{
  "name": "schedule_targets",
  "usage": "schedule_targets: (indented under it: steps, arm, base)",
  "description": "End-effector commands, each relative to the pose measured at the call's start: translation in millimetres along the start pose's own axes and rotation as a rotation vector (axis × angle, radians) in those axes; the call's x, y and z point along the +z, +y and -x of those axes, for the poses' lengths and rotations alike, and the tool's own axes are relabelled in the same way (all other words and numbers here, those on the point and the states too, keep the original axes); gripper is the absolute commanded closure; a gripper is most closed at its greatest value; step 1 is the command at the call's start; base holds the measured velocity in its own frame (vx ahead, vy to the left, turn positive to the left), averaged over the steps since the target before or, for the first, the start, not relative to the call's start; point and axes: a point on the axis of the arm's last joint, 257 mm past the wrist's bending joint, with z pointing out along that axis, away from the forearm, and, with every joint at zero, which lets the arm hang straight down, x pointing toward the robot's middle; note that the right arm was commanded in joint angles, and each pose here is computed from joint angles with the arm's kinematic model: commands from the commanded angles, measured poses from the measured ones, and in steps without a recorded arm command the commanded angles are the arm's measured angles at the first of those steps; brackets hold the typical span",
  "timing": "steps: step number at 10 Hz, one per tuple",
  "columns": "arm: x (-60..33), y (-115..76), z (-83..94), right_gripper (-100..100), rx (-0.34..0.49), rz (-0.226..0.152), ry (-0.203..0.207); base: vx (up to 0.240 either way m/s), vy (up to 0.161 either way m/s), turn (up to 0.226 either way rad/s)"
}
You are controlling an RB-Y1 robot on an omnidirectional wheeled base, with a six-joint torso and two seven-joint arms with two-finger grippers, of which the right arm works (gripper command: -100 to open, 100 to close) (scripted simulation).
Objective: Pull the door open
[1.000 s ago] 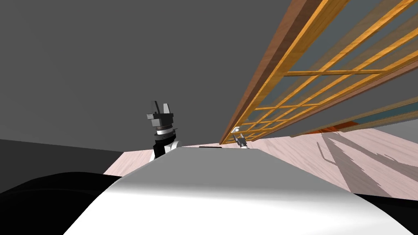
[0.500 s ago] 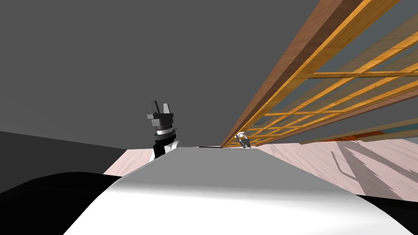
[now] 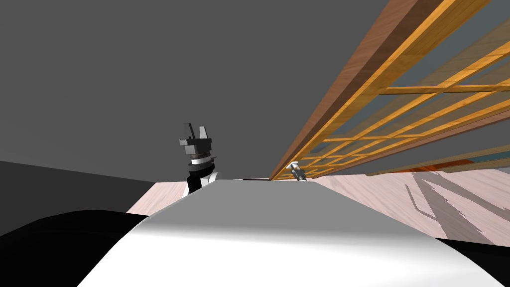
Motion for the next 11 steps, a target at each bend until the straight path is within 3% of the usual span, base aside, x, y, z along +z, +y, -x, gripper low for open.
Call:
schedule_targets:
  steps: [1,2,11]
  arm:
    - [-0.9,2.8,-1.9,100,0.005,0.002,0.003]
    - [-0.9,2.8,-1.9,100,0.005,0.002,0.003]
    - [6.4,-6.3,5.4,100,0.262,-0.032,-0.026]
  base:
    - [0.000,0.000,0.000]
    - [0.000,0.000,0.000]
    - [-0.044,-0.020,0.058]
